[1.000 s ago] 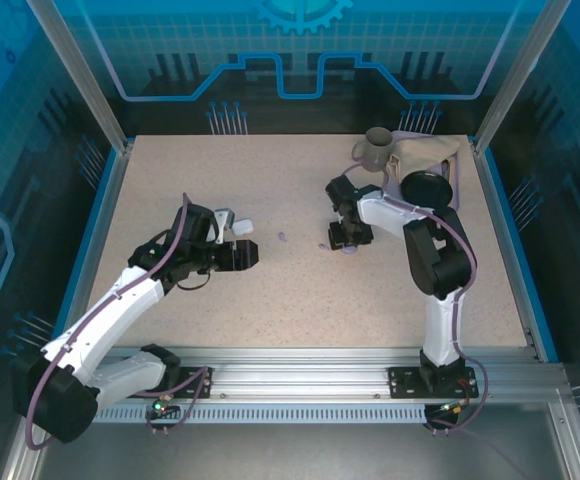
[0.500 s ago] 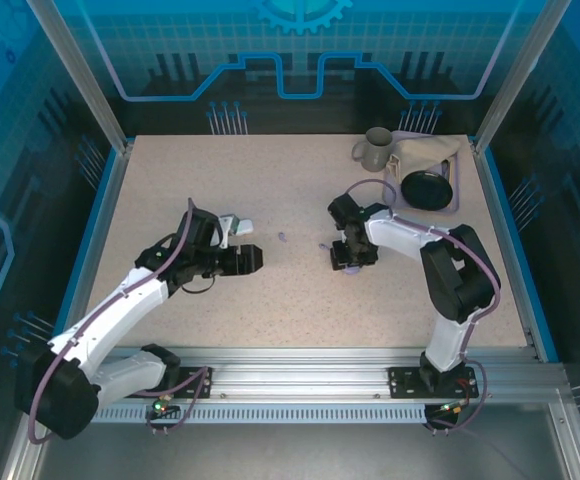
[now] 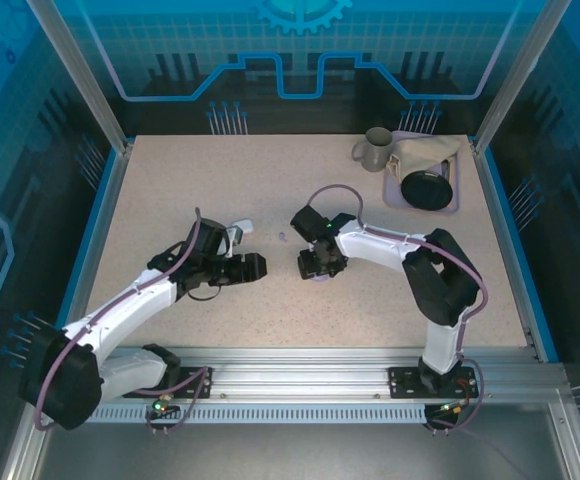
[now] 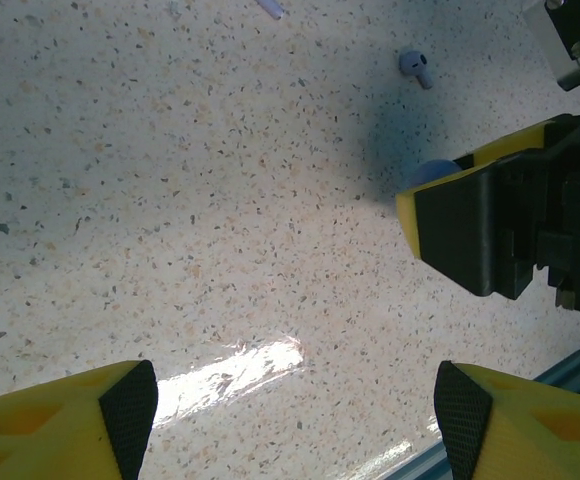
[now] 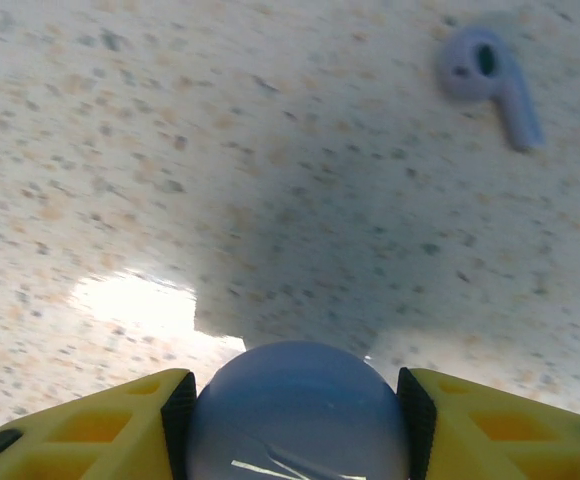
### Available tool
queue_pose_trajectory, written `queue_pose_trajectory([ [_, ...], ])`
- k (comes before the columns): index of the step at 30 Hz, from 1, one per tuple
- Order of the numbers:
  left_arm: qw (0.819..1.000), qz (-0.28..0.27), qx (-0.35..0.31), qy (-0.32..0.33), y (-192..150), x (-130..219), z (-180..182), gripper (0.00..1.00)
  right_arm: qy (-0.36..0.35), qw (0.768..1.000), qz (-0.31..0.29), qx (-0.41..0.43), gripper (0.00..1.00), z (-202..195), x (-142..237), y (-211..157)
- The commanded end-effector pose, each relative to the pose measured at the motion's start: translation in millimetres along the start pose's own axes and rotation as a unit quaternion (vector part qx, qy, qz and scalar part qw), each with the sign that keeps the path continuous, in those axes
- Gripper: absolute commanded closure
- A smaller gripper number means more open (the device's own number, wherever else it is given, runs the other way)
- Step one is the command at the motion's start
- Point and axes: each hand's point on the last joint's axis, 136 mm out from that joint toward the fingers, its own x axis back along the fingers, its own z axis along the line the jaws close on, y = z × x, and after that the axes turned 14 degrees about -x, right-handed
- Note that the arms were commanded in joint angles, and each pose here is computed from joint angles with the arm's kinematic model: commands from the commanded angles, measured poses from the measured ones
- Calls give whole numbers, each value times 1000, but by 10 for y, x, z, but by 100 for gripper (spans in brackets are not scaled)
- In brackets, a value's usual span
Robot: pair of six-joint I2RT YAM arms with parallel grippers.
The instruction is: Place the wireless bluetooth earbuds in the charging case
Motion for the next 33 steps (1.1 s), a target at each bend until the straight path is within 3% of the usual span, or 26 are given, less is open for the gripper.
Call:
queue_pose_trajectory([
  [1, 1000, 9, 14, -11, -63, -82, -17, 23, 1, 1000, 3, -1, 45, 189, -90, -7],
  [10, 1000, 24, 18, -7, -145, -181, 0, 24, 0, 1000, 15, 6, 43, 345, -254, -35],
  [15, 999, 30, 21, -6, -174, -227, 16, 23, 3, 1000, 14, 6, 33, 348, -239, -35],
  [21, 999, 27, 29, -20, -149, -269, -25, 21, 34, 999, 7, -1, 28, 365, -103, 10],
  [27, 996, 12, 51, -78, -45, -354, -174, 21, 87, 996, -22, -3, 27, 305, 230, 100],
  [33, 989, 16, 73, -127, 13, -560, -211, 21, 138, 990, -26, -31, 28, -8, 369, 71],
])
